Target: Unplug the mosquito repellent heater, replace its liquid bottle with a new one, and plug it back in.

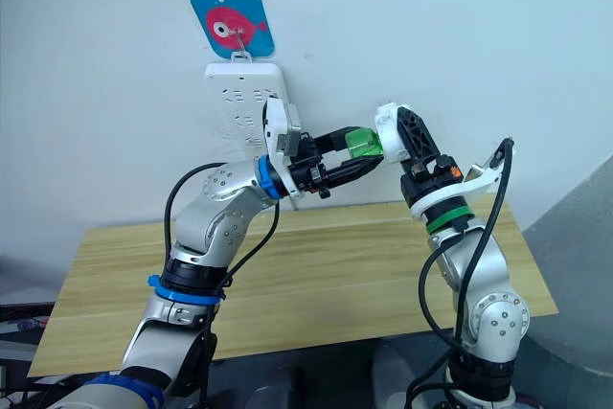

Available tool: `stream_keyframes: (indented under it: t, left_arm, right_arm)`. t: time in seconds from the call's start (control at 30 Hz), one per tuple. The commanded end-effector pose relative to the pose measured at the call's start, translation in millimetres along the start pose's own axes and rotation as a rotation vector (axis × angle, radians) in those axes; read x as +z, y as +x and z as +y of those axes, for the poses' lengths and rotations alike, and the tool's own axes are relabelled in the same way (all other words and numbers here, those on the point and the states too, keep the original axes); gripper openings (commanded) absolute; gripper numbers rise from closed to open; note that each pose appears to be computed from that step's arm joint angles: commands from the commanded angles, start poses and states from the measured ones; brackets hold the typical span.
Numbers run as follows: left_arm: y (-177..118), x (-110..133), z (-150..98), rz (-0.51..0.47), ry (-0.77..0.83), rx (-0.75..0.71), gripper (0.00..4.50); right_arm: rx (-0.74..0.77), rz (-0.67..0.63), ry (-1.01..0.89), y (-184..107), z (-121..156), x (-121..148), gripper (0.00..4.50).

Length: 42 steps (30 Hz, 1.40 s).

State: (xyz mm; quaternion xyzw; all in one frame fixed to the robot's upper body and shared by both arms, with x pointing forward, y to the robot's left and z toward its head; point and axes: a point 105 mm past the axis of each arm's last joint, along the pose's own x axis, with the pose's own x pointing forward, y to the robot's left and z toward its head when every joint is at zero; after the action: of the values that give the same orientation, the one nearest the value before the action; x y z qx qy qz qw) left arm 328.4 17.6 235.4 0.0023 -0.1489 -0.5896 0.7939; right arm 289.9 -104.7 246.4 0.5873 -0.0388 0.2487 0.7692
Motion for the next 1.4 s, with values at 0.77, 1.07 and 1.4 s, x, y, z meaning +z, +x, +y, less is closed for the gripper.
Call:
stream_keyframes:
  t: [0.77, 1.07, 1.4]
  left_arm:
    - [-64.0, -10.2, -21.3, 0.188, 0.166, -0.127, 2.38]
    - [-67.9, -16.1, -43.0, 0.207, 0.181, -0.224, 2.38]
    - [-68.6, -13.7, -44.9, 0.199, 0.212, -0.265, 2.38]
  right_arm:
    - [-0.008, 0.746, -0.281, -38.4, -35.8, 22.2, 4.5]
    - [0.105, 0.958, -0.121, -37.6, -32.6, -5.2, 4.5]
    - [0.289, 1.039, -0.026, -41.1, -11.0, -26.0, 4.5]
